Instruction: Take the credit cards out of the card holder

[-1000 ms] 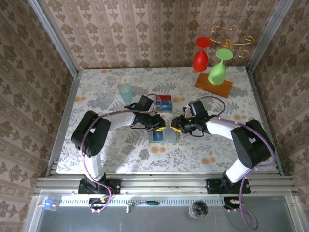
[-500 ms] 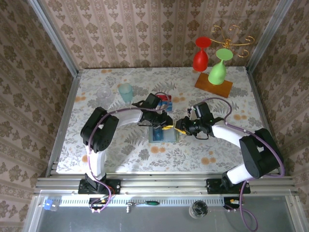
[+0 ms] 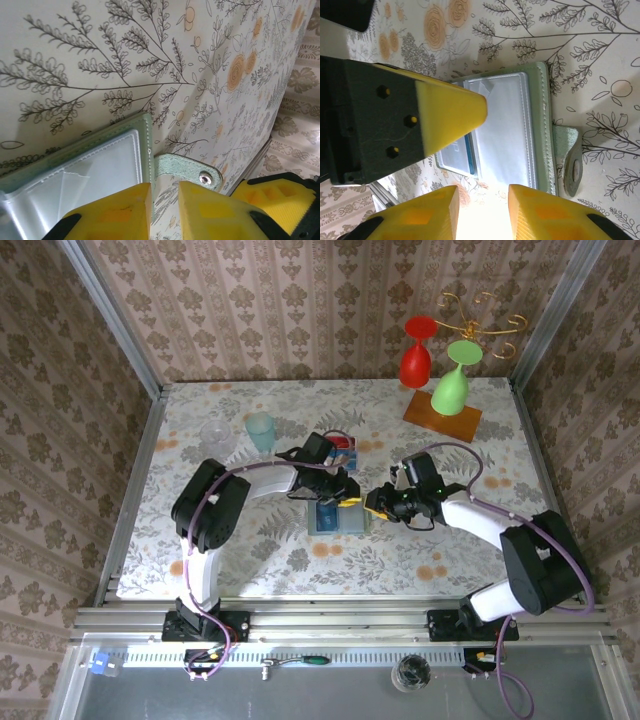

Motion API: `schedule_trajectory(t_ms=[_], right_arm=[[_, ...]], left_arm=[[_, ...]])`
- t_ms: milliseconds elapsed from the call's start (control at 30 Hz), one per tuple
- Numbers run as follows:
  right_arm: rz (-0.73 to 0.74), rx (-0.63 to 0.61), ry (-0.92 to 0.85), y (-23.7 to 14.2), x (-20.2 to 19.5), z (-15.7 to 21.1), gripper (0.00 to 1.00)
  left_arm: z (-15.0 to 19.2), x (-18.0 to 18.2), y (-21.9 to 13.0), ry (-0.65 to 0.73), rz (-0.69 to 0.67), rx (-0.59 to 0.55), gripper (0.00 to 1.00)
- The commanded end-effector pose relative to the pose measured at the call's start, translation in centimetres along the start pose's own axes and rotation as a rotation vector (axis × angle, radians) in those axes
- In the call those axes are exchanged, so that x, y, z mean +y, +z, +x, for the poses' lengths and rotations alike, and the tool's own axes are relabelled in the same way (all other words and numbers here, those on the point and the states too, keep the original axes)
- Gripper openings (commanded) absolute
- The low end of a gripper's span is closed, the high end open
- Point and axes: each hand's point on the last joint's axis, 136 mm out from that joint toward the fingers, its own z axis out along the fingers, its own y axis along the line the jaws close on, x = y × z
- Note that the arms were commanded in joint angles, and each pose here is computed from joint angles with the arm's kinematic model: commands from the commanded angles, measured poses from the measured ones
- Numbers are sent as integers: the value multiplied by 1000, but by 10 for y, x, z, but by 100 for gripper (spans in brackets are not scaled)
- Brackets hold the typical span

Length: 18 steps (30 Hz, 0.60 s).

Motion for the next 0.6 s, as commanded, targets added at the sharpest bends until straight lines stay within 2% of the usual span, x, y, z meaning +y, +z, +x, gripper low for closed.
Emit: schedule_trajectory(t_ms=[0, 333, 567], right_arm=[[0, 27, -8, 11, 6, -1, 31], [-14, 140, -66, 54, 37, 6, 30], [8, 188, -70, 73, 38, 12, 30]], left_arm=[[-1, -1, -18, -9, 25, -31, 21], [3, 31, -56, -65, 5, -117, 21], [10, 48, -66, -96, -14, -134, 21]])
